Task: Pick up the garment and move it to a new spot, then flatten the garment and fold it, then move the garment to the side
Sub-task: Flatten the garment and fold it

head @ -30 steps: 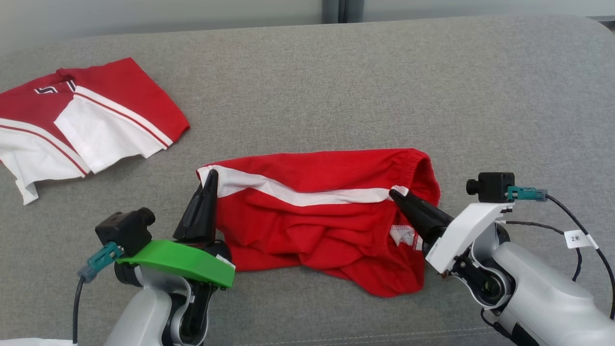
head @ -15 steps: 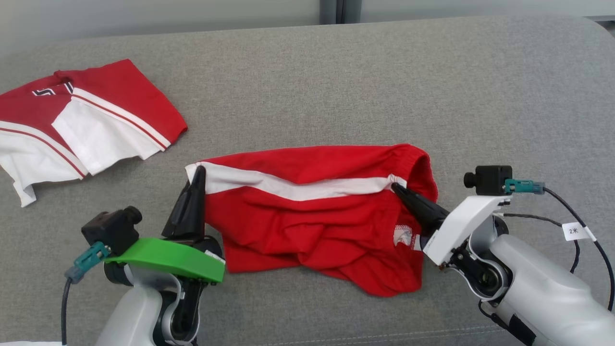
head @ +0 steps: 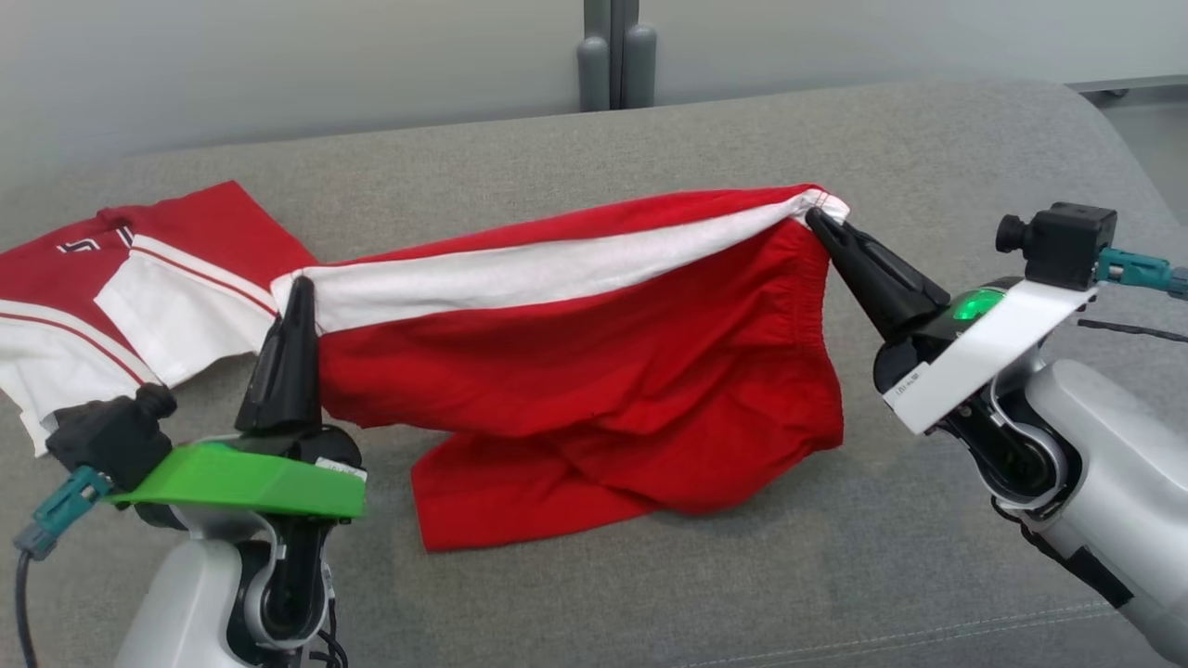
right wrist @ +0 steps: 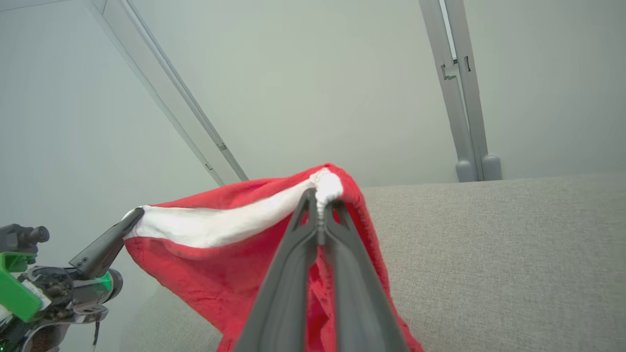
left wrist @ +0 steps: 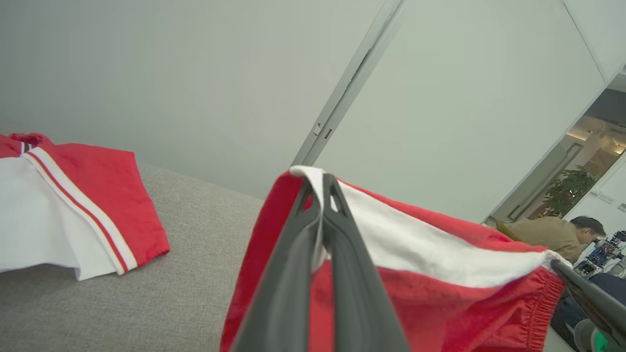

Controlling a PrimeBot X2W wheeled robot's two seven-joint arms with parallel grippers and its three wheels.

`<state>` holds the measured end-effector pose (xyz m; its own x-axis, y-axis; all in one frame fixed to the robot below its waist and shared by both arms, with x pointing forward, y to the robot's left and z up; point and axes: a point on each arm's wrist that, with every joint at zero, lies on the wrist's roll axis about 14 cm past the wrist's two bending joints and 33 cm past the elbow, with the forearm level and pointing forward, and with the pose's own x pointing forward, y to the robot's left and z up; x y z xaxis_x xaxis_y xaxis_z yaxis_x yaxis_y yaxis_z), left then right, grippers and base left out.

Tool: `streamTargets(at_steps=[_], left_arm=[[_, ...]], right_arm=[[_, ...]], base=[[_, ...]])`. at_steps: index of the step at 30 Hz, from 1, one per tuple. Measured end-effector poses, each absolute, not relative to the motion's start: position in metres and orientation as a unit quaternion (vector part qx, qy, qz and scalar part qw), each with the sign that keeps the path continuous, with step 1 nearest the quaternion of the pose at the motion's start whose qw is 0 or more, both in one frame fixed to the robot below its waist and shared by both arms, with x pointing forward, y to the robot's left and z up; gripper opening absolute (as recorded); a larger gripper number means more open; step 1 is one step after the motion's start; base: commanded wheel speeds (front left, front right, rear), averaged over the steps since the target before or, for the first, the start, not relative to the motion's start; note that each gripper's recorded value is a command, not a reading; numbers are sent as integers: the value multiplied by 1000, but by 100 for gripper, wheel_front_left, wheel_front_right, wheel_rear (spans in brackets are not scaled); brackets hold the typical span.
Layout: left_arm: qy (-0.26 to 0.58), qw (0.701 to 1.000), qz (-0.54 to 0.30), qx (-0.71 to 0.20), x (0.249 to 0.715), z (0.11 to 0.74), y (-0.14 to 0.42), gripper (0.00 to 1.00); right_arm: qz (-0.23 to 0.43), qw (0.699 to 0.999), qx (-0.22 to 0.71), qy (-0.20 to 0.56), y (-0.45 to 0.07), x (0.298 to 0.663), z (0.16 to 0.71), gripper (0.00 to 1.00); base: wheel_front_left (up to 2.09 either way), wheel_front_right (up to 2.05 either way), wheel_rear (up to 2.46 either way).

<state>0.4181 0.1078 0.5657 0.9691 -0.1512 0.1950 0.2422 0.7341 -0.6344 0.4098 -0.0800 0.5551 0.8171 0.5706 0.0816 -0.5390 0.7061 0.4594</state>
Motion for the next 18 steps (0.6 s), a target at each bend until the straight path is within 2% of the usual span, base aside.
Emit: streamTargets(at_steps=[6, 13, 16, 18], left_arm=[[-137, 912, -133, -363, 405, 616, 112, 0], [-263, 878, -192, -352, 372, 703, 115, 0], [-225, 891, -215, -331, 376, 698, 102, 0], [-174, 905, -215, -324, 387, 676, 93, 0]], right_arm=[[319, 921, 220, -29, -91, 389, 600, 0], [323, 905, 236, -147, -120, 362, 683, 0], [315, 909, 227, -152, -131, 361, 688, 0], [312, 917, 223, -105, -129, 369, 665, 0]], base=[[0, 0, 0], [0, 0, 0], [0, 0, 0], [0, 0, 0]])
